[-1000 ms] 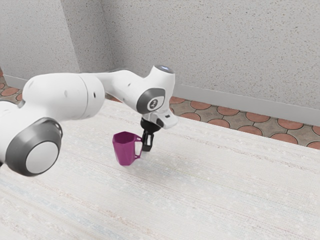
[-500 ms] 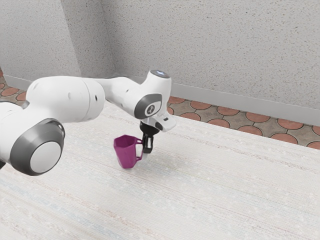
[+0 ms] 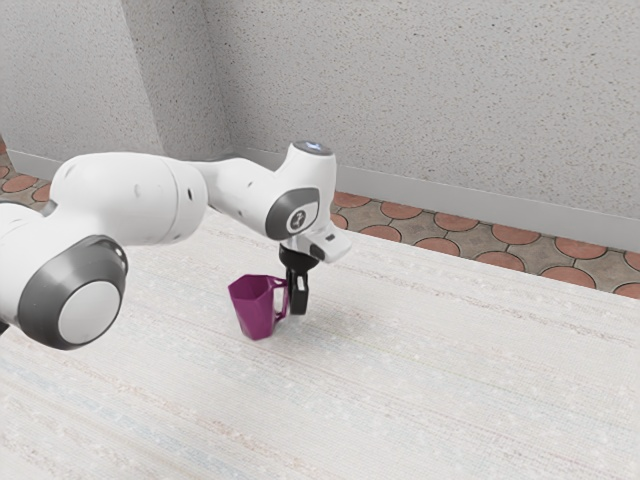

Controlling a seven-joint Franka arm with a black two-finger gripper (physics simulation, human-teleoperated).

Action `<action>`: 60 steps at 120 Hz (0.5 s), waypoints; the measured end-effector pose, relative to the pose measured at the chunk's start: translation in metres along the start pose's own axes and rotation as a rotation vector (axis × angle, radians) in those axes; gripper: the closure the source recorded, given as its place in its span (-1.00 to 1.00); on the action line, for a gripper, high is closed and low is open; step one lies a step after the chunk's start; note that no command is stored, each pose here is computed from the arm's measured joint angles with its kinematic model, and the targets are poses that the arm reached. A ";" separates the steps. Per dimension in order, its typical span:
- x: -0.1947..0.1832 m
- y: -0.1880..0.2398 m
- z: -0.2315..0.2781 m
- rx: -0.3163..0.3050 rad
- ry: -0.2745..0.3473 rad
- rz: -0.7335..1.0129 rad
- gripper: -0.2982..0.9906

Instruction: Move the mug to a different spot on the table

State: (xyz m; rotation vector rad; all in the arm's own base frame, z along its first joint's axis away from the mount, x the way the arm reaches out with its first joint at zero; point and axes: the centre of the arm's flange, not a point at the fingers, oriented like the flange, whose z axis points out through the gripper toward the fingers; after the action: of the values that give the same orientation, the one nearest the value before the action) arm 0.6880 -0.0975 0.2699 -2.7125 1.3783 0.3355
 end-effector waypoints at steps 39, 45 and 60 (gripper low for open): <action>-0.013 -0.011 -0.051 0.047 0.071 -0.022 -0.46; -0.024 -0.012 -0.084 0.074 0.109 -0.032 -0.47; -0.079 -0.010 -0.189 0.143 0.222 -0.109 -0.50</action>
State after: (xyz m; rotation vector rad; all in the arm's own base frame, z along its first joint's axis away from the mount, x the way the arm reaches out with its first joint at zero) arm 0.6808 -0.0618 0.4721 -2.7560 1.2394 -0.0717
